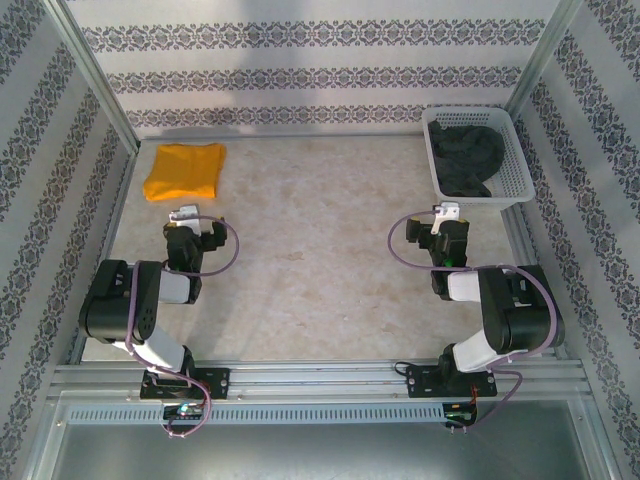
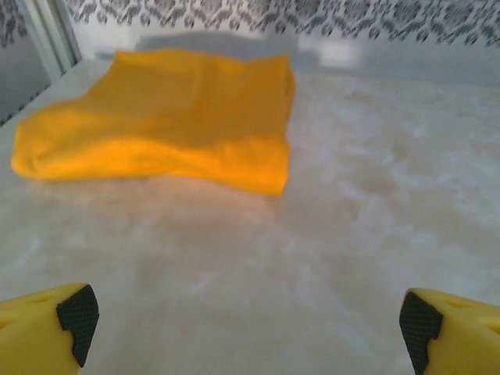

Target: Fold and stack the t-shirts

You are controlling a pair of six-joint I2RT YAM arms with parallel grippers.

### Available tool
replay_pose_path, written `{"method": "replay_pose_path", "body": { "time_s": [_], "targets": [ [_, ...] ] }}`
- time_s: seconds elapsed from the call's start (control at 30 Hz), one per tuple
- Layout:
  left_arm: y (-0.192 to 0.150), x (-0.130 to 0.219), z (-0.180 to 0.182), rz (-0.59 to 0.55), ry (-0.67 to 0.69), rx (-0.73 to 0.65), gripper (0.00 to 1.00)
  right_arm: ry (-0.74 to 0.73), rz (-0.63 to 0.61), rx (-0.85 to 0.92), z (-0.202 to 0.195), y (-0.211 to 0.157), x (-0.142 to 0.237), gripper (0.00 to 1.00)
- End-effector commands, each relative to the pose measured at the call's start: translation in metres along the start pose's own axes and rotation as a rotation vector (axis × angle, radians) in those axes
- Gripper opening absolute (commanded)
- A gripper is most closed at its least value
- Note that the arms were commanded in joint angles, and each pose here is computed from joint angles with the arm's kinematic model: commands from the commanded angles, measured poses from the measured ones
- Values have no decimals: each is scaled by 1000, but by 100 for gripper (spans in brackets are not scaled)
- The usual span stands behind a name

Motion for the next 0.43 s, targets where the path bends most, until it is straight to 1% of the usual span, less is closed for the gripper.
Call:
{"method": "replay_pose_path", "body": {
  "time_s": [0.0, 0.17, 0.27, 0.4],
  "targets": [
    [-6, 2, -1, 42, -26, -22, 100, 23, -55, 4, 2, 10, 2, 98],
    [-7, 2, -1, 35, -28, -23, 100, 25, -55, 4, 2, 11, 2, 98],
    [-7, 2, -1, 36, -28, -24, 100, 72, -42, 15, 5, 10, 0, 98],
    [-7, 2, -1, 38, -26, -22, 100, 75, -47, 14, 5, 11, 1, 98]
  ]
}}
Point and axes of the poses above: each hand's point on the last joint's axis, 136 mm out from that joint toward the fingers, its own x axis back along the fingers, its own z axis along the line the jaws close on, y = z × x, the point moved 7 cm from there along x, back along the fingers, and after that the axes turned 1 degree about -x, right-handed, at the moved point
